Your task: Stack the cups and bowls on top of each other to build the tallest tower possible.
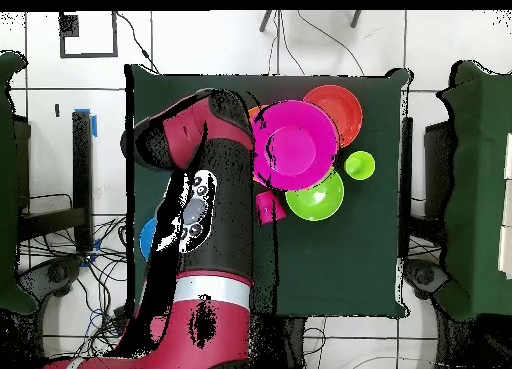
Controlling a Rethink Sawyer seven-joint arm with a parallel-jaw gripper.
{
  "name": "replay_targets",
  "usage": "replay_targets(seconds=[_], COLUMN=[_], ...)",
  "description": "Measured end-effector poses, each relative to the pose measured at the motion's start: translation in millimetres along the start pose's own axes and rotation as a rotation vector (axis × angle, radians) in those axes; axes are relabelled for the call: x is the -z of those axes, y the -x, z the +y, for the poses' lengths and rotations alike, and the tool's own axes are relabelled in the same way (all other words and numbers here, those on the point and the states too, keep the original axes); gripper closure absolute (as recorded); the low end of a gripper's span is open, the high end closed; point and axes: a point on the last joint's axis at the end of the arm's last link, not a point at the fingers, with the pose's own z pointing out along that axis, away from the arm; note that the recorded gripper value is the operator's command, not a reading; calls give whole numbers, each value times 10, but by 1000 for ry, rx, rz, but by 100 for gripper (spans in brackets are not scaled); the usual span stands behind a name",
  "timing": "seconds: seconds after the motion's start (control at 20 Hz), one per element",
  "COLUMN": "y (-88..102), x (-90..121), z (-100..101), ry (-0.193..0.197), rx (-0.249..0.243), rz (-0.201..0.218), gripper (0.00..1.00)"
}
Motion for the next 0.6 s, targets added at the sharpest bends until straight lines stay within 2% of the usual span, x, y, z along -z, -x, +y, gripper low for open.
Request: replay_targets(seconds=[0.6], y=[-14], x=[3], z=[9], ry=[-10], rx=[4], rz=[0], gripper=[100])
